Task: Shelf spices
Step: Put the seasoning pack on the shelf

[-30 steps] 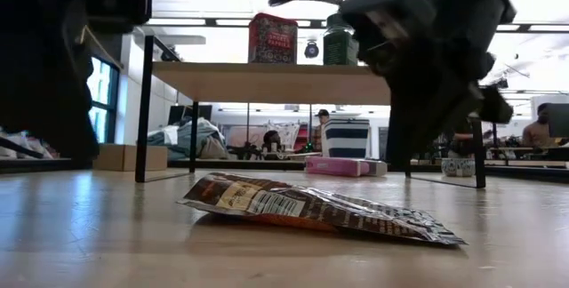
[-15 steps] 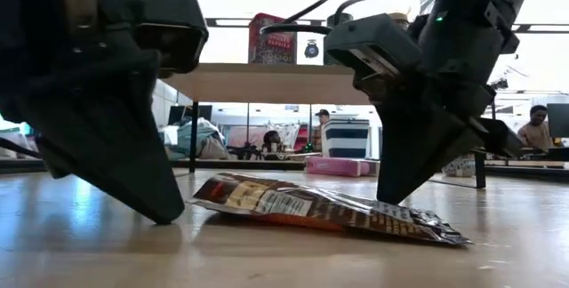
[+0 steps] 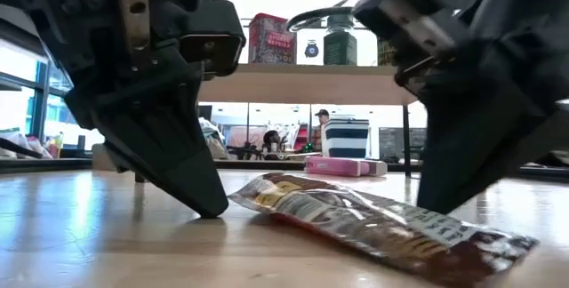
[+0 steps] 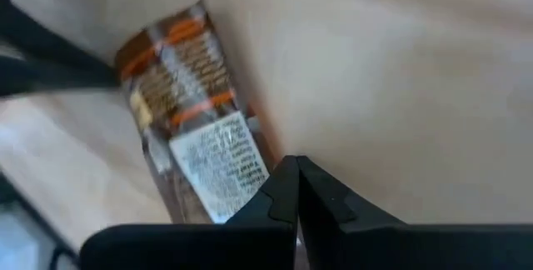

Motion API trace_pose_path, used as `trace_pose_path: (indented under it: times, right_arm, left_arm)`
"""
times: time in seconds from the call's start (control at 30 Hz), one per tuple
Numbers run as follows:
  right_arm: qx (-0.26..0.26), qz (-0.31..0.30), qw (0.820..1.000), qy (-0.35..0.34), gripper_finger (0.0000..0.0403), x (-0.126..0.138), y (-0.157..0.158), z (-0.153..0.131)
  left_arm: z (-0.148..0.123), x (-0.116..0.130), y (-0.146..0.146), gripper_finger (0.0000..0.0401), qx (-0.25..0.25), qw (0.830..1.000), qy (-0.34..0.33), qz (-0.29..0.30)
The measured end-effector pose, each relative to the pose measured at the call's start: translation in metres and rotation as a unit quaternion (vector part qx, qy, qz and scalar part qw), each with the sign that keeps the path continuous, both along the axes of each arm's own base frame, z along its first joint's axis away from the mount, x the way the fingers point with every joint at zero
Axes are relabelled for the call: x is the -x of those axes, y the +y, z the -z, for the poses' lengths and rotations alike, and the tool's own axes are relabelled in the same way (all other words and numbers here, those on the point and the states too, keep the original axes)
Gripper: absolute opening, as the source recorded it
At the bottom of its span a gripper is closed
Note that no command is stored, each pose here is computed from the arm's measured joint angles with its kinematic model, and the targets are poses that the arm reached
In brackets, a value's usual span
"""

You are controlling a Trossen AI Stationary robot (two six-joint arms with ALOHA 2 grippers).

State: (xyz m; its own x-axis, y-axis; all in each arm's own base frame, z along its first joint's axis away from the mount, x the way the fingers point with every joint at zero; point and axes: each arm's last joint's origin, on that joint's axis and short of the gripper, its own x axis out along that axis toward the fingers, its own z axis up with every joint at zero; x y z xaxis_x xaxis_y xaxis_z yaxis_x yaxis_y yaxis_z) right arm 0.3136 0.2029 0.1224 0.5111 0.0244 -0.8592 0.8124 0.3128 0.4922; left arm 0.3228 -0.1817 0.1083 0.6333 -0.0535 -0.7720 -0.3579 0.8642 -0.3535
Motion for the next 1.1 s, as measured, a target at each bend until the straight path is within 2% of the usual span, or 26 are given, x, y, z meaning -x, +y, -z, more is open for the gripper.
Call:
trace_pose_path:
  times: [0.1, 0.33, 0.5, 0.6, 0.67, 0.73, 0.8, 0.87, 0.93, 1.0, 1.1]
  right_arm:
    - [-0.021, 0.005, 1.0, -0.016, 0.0, 0.001, 0.007, -0.001]
    - [-0.011, 0.017, 0.999, -0.028, 0.0, 0.004, 0.012, -0.003]
    - [0.028, 0.023, 0.999, -0.02, 0.0, 0.014, 0.006, -0.017]
    - [0.061, 0.044, 0.997, -0.003, 0.0, 0.022, -0.002, -0.026]
    - [0.076, 0.055, 0.996, -0.005, 0.0, 0.026, -0.006, -0.033]
    - [0.086, 0.055, 0.995, -0.011, 0.0, 0.029, -0.007, -0.039]
    - [0.087, 0.048, 0.995, -0.015, 0.0, 0.03, -0.006, -0.041]
    - [0.086, 0.039, 0.995, -0.02, 0.0, 0.03, -0.003, -0.042]
    - [0.083, 0.034, 0.996, -0.025, 0.0, 0.032, 0.0, -0.043]
    - [0.077, 0.029, 0.996, -0.033, 0.0, 0.033, 0.004, -0.043]
    - [0.066, 0.005, 0.997, -0.042, 0.0, 0.034, 0.008, -0.04]
  left_arm:
    - [0.0, -0.002, 0.003, 0.0, -0.006, 1.0, 0.0, 0.004]
    - [-0.01, -0.003, 0.016, 0.0, -0.033, 0.999, 0.002, 0.011]
    - [-0.029, 0.014, 0.028, 0.0, -0.079, 0.995, 0.054, 0.015]
    - [-0.036, 0.029, 0.035, 0.0, -0.072, 0.994, 0.077, -0.014]
    - [-0.038, 0.036, 0.031, 0.0, -0.032, 0.997, 0.051, -0.039]
    - [-0.035, 0.041, 0.02, 0.0, 0.045, 0.997, -0.003, -0.07]
    - [-0.027, 0.046, 0.004, 0.0, 0.132, 0.984, -0.067, -0.099]
    - [-0.02, 0.051, -0.013, 0.0, 0.206, 0.96, -0.133, -0.136]
    - [-0.01, 0.055, -0.024, 0.0001, 0.247, 0.941, -0.155, -0.17]
    - [-0.001, 0.057, -0.027, 0.0006, 0.264, 0.936, -0.142, -0.186]
    - [-0.003, 0.05, -0.021, 0.0029, 0.286, 0.927, -0.14, -0.201]
